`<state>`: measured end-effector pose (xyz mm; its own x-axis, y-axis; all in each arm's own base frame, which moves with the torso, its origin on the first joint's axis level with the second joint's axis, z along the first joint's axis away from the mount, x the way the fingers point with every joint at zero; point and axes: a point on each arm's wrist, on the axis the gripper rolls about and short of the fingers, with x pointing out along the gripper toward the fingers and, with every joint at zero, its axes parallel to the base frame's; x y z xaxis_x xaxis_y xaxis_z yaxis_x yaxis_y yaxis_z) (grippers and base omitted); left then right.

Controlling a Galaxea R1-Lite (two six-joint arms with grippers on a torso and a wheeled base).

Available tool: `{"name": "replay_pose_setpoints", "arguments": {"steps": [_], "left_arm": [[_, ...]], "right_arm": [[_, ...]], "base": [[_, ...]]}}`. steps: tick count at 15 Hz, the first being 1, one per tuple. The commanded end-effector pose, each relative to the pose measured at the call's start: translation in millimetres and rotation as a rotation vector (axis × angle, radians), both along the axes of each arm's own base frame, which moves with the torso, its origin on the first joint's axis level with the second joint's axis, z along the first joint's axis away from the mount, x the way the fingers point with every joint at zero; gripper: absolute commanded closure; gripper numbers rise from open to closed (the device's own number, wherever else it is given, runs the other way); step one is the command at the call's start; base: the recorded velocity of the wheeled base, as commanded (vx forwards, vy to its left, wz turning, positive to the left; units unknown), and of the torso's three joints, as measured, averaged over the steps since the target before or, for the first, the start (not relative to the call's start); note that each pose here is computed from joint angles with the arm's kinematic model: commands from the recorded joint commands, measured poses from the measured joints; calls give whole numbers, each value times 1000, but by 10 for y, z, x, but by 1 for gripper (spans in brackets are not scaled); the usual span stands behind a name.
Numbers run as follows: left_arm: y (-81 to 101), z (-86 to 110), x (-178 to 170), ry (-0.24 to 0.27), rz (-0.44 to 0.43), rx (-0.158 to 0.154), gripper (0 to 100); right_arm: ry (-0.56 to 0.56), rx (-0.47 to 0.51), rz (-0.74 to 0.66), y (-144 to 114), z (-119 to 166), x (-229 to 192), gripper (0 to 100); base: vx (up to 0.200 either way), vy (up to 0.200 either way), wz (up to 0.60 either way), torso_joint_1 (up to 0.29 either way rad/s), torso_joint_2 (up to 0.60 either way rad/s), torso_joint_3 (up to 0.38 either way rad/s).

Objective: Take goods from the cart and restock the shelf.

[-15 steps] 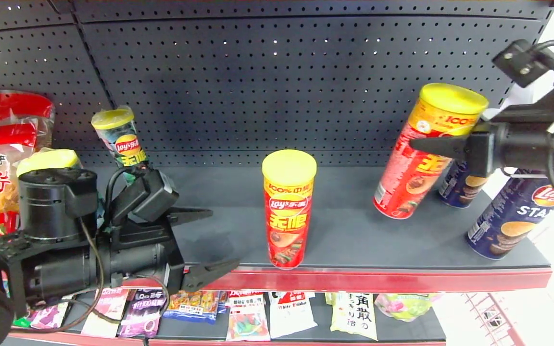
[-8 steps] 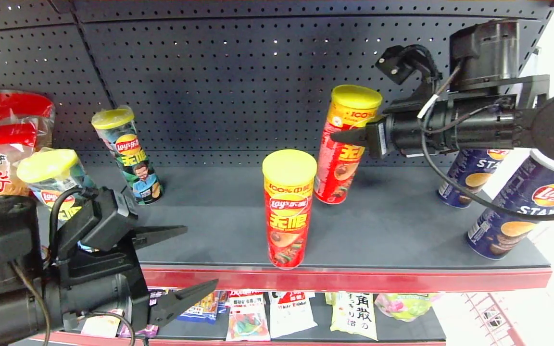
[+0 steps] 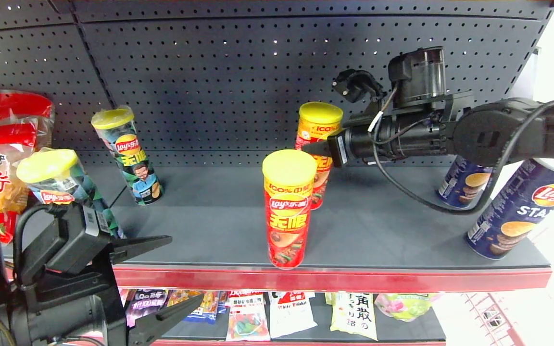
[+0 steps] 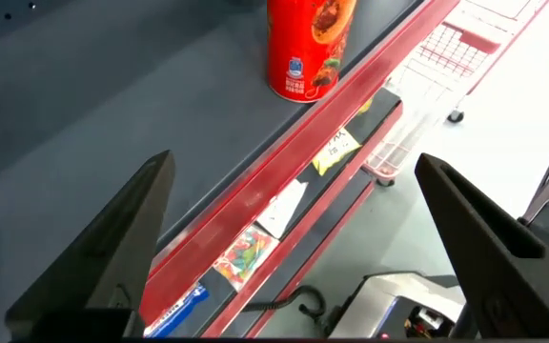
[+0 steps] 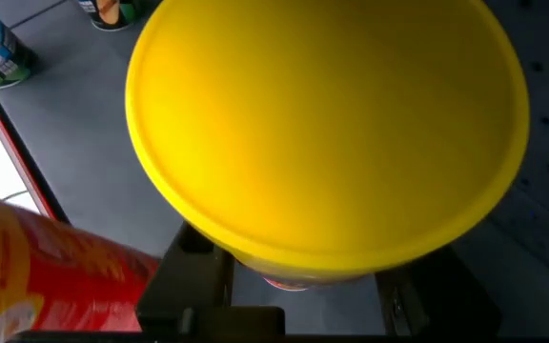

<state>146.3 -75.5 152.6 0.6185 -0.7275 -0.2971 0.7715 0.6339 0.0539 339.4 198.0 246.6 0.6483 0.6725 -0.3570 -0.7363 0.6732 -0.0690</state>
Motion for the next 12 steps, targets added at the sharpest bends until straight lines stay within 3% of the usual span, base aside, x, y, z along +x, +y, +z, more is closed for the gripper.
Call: {"name": "replay_pose_setpoints", "arguments": {"steps": [1, 9, 10, 12], "left_arm": [[1, 10, -4, -5, -1, -2, 0], [3, 14, 0, -7, 7, -1, 0], [1, 14, -1, -7, 5, -1, 0], [0, 5, 2, -3, 5, 1, 0]], "right_arm": [[11, -5, 6, 65, -71, 69, 100], [15, -7, 25, 198, -140, 123, 100], [21, -10, 27, 202, -158, 118, 0], [23, -10, 25, 195, -159, 107, 0]], "base": [[0, 0, 0, 0, 0, 0], [0, 0, 0, 0, 0, 0], [0, 0, 0, 0, 0, 0], [0, 0, 0, 0, 0, 0]]}}
